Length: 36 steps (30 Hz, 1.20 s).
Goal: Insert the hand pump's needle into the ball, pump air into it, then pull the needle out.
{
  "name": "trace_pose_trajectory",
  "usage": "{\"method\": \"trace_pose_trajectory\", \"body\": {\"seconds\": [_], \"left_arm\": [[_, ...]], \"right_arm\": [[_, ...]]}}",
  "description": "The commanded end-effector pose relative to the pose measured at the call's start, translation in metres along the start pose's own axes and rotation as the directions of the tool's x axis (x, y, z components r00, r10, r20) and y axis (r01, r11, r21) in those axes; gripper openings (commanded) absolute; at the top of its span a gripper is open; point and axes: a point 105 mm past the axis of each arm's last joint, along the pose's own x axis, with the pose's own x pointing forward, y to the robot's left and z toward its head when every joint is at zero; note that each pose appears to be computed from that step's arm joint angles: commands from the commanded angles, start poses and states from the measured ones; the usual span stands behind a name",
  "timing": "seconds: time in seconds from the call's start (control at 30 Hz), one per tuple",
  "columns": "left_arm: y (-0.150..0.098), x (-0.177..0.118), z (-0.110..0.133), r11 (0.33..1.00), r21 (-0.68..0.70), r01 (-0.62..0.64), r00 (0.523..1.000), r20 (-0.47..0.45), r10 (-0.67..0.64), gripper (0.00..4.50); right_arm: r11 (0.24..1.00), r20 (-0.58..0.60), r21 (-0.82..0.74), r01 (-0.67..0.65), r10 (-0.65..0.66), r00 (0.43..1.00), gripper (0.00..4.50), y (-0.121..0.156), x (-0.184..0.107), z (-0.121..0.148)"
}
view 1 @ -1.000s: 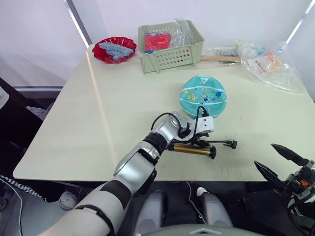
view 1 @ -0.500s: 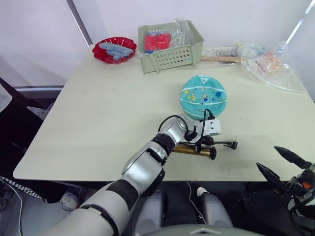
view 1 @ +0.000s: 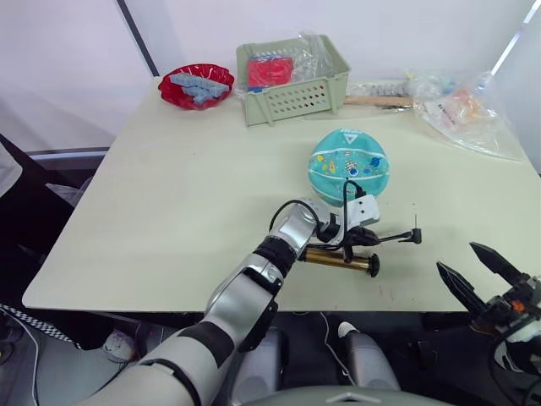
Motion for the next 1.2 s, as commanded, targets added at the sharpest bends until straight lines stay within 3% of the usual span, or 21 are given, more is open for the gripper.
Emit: {"method": "trace_pose_trajectory", "body": {"seconds": [0.03,0.33,0.73,1.17,1.2], "left_arm": [[-0.004,-0.005,0.027,1.0,-0.003,-0.018,0.992,0.126,0.018,0.04],[-0.025,-0.012,0.042,0.998,-0.046,-0.032,0.958,0.283,0.043,0.04],[-0.033,-0.015,0.04,0.999,-0.052,-0.002,0.95,0.313,0.018,0.04],[-0.035,-0.014,0.039,0.999,-0.038,0.02,0.953,0.303,-0.007,0.04],[-0.035,-0.014,0.039,0.999,-0.036,0.021,0.953,0.302,-0.009,0.01]], "right_arm": [[0.996,0.022,0.074,0.049,-0.05,0.998,4.5,0.005,0.011,0.008],[0.94,0.035,0.325,0.103,-0.12,0.992,4.5,0.004,0.039,0.015],[0.887,0.037,0.46,0.045,-0.07,0.997,4.5,0.001,0.053,0.02],[0.884,0.035,0.467,0.022,-0.043,0.998,4.5,0.002,0.052,0.018],[0.885,0.033,0.466,0.022,-0.042,0.999,4.25,0.002,0.051,0.017]]}}
